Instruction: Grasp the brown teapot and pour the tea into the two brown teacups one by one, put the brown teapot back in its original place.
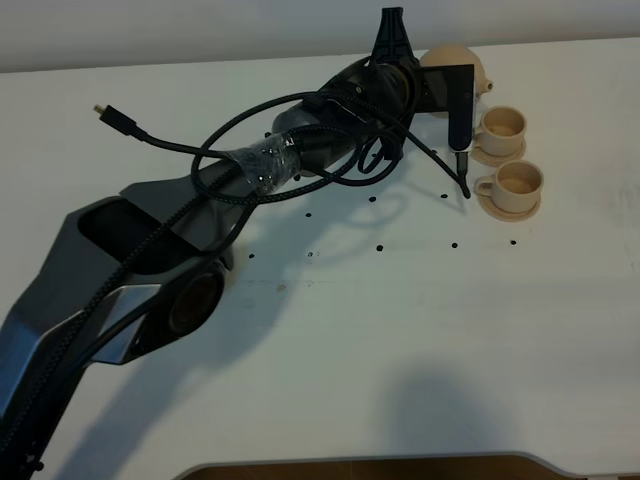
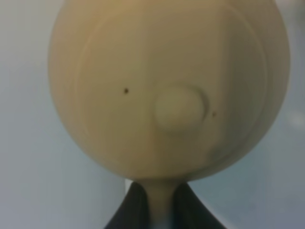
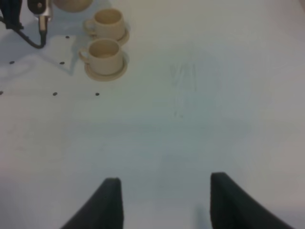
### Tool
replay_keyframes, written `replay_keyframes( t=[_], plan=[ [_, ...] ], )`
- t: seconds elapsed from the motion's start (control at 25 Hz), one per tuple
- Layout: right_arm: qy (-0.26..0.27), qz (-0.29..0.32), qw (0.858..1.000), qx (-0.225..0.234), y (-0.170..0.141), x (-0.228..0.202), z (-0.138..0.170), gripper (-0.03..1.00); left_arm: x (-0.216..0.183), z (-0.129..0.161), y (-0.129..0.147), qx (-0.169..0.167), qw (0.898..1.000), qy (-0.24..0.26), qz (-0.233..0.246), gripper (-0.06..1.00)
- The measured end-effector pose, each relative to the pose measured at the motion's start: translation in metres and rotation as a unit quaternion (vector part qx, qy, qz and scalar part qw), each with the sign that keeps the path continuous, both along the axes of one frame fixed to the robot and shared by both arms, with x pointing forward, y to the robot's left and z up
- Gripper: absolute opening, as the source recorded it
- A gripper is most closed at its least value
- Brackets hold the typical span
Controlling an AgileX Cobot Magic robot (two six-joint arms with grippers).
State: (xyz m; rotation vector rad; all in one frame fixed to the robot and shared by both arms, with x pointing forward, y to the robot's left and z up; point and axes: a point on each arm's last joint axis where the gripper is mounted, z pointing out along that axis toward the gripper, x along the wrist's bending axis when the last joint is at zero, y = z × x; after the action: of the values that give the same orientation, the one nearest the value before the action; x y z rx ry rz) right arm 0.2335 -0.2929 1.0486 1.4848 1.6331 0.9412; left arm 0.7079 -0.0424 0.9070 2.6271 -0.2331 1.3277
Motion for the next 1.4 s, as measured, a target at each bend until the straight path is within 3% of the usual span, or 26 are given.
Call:
replay_keyframes(
  t=[0.28, 0.96, 1.4],
  plan=[
    [0.0, 0.0, 1.0, 0.0, 0.0, 0.0, 0.0, 0.41, 0.002, 0.001, -0.004, 0.005, 1.0, -0.022, -0.012, 0.13],
    [0.0, 0.0, 1.0, 0.0, 0.0, 0.0, 0.0, 0.41, -0.003, -0.012, -0.017, 0.073, 0.993, -0.072, -0.051, 0.13],
    [0.0, 0.0, 1.0, 0.0, 0.0, 0.0, 0.0, 0.41, -0.001, -0.011, -0.016, 0.094, 0.988, -0.107, -0.055, 0.13]
  ],
)
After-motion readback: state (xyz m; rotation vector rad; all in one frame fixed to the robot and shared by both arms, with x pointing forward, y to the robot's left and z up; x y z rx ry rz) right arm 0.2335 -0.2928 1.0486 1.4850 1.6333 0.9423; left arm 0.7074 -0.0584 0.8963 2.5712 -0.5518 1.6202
